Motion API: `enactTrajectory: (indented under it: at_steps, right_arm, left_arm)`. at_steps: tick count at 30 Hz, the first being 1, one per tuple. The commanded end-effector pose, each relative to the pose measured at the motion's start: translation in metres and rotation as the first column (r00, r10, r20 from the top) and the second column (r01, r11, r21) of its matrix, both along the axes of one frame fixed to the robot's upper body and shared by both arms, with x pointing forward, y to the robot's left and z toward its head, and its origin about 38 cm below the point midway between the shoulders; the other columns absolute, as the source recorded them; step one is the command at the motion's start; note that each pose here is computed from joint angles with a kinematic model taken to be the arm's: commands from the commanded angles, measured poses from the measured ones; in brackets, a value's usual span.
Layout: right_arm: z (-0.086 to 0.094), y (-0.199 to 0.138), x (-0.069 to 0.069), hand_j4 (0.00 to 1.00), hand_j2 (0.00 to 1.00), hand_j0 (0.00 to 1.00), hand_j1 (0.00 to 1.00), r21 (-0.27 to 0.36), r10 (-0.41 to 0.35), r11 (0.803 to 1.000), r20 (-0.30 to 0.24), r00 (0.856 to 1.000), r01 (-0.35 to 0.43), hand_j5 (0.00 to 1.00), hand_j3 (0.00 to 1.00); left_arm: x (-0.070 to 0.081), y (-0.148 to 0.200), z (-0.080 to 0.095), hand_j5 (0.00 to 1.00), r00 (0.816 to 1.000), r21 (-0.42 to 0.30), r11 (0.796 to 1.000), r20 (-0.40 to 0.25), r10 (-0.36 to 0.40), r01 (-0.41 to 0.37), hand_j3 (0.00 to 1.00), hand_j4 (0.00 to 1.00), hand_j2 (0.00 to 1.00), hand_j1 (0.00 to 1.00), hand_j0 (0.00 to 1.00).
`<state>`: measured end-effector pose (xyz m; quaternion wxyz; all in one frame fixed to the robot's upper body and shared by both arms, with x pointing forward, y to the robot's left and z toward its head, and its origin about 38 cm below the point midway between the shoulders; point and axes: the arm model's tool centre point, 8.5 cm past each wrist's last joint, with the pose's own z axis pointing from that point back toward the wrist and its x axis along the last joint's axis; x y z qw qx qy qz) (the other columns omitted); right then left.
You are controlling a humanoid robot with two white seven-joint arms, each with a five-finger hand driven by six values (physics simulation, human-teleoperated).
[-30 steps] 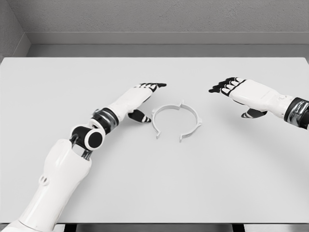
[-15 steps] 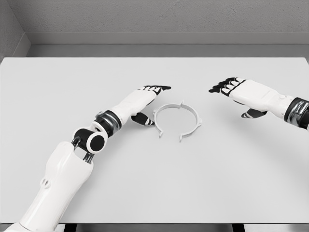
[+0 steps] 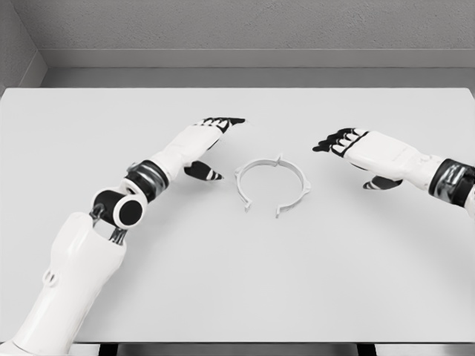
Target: Assemble PVC drainage pipe clamps
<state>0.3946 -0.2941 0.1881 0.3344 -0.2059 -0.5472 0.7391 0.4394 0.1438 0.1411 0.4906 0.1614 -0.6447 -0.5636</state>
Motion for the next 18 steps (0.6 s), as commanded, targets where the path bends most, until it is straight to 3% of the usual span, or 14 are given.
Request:
enactTrajectory:
  at_steps: [1,7,18]
  right_arm:
    - [0.006,0.016,-0.004,1.0,1.0,1.0,1.0,0.024,0.038,0.999,0.017,0.999,-0.038,1.0,1.0]
    - [-0.015,0.063,-0.021,1.0,1.0,1.0,1.0,0.108,0.134,0.985,-0.021,0.991,-0.131,1.0,1.0]
    - [-0.027,0.102,-0.026,1.0,1.0,1.0,1.0,0.171,0.199,0.967,-0.038,0.979,-0.19,1.0,1.0]
  left_arm:
    - [0.005,0.022,0.006,1.0,0.999,0.008,0.999,0.014,0.041,-0.041,1.0,1.0,1.0,1.0,1.0]
    - [0.003,0.029,0.001,1.0,0.999,0.024,0.999,0.007,0.048,-0.048,1.0,1.0,1.0,1.0,1.0]
    - [0.003,0.027,0.001,1.0,0.999,0.023,0.999,0.007,0.045,-0.046,1.0,1.0,1.0,1.0,1.0]
